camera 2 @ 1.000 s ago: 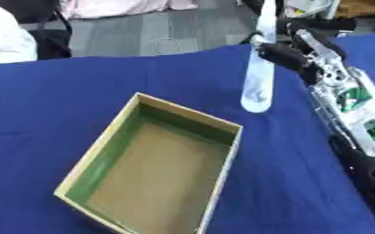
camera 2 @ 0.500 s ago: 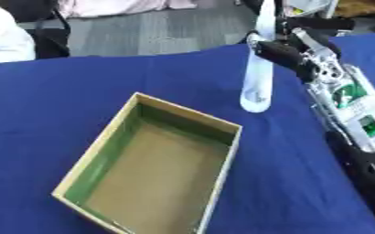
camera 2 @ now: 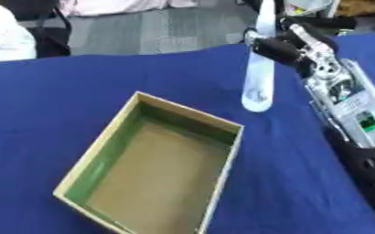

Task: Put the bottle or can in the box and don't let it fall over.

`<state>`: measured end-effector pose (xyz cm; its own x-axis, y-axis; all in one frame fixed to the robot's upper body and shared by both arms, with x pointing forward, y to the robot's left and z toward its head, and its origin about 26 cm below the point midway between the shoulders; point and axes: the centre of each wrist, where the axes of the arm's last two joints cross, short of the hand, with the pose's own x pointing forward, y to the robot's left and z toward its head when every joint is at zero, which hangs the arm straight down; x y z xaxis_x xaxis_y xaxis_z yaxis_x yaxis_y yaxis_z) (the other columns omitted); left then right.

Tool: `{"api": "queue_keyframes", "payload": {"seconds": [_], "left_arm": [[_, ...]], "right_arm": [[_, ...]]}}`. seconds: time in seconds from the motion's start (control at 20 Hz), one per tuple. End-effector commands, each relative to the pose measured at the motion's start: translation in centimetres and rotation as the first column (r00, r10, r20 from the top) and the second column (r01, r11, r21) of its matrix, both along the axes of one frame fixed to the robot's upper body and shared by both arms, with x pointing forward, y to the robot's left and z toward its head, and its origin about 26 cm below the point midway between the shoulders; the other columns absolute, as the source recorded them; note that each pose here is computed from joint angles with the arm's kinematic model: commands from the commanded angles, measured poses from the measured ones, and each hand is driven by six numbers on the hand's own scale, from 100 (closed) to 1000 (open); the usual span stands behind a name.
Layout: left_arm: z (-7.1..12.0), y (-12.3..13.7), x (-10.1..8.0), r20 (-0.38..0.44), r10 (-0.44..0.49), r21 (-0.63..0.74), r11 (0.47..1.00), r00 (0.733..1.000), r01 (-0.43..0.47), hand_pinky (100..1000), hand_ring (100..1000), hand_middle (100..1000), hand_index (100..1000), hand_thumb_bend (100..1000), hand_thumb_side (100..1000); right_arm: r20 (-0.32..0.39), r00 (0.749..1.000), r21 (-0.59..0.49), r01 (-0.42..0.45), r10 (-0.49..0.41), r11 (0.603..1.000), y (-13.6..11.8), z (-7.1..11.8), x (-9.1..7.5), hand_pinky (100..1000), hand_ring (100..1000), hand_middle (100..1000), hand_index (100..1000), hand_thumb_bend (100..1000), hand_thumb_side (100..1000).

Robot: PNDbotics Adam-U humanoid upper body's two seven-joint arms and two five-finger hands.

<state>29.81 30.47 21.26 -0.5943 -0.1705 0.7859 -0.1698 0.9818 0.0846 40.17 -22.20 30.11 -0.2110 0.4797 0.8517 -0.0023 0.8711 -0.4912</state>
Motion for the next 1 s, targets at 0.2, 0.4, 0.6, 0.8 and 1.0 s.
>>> {"api": "queue_keyframes", "payload": {"seconds": [0.2, 0.4, 0.6, 0.8, 1.0], "left_arm": [[1.0, -0.1, -0.2, 0.032, -0.013, 0.015, 1.000, 0.999, 0.012, 1000, 1000, 1000, 798, 100, 596], [1.0, -0.1, -0.2, 0.031, -0.014, 0.016, 1.000, 0.999, 0.014, 1000, 1000, 1000, 798, 100, 596], [1.0, -0.2, -0.2, 0.033, -0.016, 0.017, 1.000, 0.999, 0.016, 1000, 1000, 1000, 798, 100, 596], [1.0, -0.2, -0.2, 0.034, -0.018, 0.016, 1.000, 0.999, 0.017, 1000, 1000, 1000, 798, 100, 596], [1.0, -0.2, -0.2, 0.034, -0.018, 0.016, 1.000, 0.999, 0.017, 1000, 1000, 1000, 798, 100, 596]], "right_arm": [[0.020, 1.000, -0.013, 0.024, -0.024, 1.000, -0.6, 1.1, 0.2, 1000, 1000, 1000, 1000, 100, 427], [0.013, 0.999, -0.004, 0.031, -0.031, 1.000, -0.6, 1.0, 0.3, 1000, 1000, 1000, 1000, 100, 412], [0.002, 0.999, 0.007, 0.034, -0.034, 0.999, -0.7, 0.8, 0.5, 1000, 1000, 1000, 1000, 100, 406], [-0.011, 0.999, 0.018, 0.037, -0.037, 0.999, -0.7, 0.3, 0.7, 1000, 1000, 1000, 1000, 100, 400], [-0.026, 0.999, 0.029, 0.037, -0.037, 0.999, -1.0, -0.5, 0.8, 1000, 1000, 1000, 1000, 100, 412]]}}
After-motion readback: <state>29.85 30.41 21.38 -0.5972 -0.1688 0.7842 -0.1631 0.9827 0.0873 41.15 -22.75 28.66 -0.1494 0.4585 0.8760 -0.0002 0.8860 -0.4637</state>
